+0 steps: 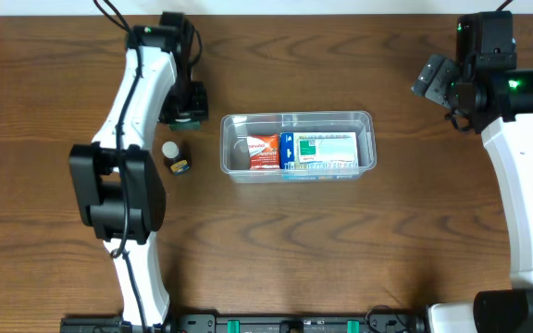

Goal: Pack container
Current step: 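Grasp the Zam-Buk tin with the left gripper and lift it, then lower the Zam-Buk tin into the container beside the red box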

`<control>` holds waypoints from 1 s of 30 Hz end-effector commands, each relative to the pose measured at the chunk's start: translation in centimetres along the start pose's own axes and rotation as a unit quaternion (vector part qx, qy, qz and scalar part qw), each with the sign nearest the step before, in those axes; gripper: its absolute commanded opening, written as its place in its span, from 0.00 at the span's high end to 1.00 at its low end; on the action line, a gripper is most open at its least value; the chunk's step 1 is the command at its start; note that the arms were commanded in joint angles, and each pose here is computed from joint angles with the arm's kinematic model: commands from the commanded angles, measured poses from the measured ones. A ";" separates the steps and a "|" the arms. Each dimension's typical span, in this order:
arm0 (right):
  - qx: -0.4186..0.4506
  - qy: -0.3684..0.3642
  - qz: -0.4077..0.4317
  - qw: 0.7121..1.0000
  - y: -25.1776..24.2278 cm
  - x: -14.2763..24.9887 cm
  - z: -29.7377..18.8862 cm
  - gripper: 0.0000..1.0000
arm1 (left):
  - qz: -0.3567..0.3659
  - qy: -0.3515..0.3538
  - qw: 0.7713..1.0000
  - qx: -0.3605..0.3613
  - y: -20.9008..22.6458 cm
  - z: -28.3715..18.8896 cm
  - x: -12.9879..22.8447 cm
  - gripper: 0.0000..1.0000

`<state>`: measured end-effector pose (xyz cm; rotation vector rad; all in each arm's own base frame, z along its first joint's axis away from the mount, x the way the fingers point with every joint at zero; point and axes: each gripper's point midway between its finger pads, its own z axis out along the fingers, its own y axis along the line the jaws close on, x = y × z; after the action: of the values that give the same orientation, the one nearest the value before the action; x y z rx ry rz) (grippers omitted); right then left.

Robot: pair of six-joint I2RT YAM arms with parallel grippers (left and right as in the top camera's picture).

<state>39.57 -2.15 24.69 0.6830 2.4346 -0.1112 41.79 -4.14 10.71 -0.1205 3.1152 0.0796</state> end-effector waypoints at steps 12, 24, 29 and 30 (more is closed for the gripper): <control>0.006 -0.006 -0.003 1.000 -0.4 -0.3 -0.2 0.01 | 0.112 -0.009 0.994 0.016 -8.5 -6.8 6.1 0.33; 0.006 -0.006 -0.003 1.000 -0.4 -0.3 -0.2 0.01 | 0.147 -0.007 0.989 0.015 -15.7 -5.3 10.2 0.34; 0.006 -0.006 -0.003 1.000 -0.4 -0.3 -0.2 0.01 | 0.121 -0.008 0.992 0.013 -17.0 -3.0 10.8 0.33; 0.006 -0.006 -0.003 1.000 -0.4 -0.3 -0.2 0.01 | 0.112 -0.007 0.994 0.013 -17.0 -2.4 10.9 0.34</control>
<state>39.58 -2.15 24.70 0.6829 2.4343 -0.1110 32.60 -22.45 12.43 0.3630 3.0915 0.0329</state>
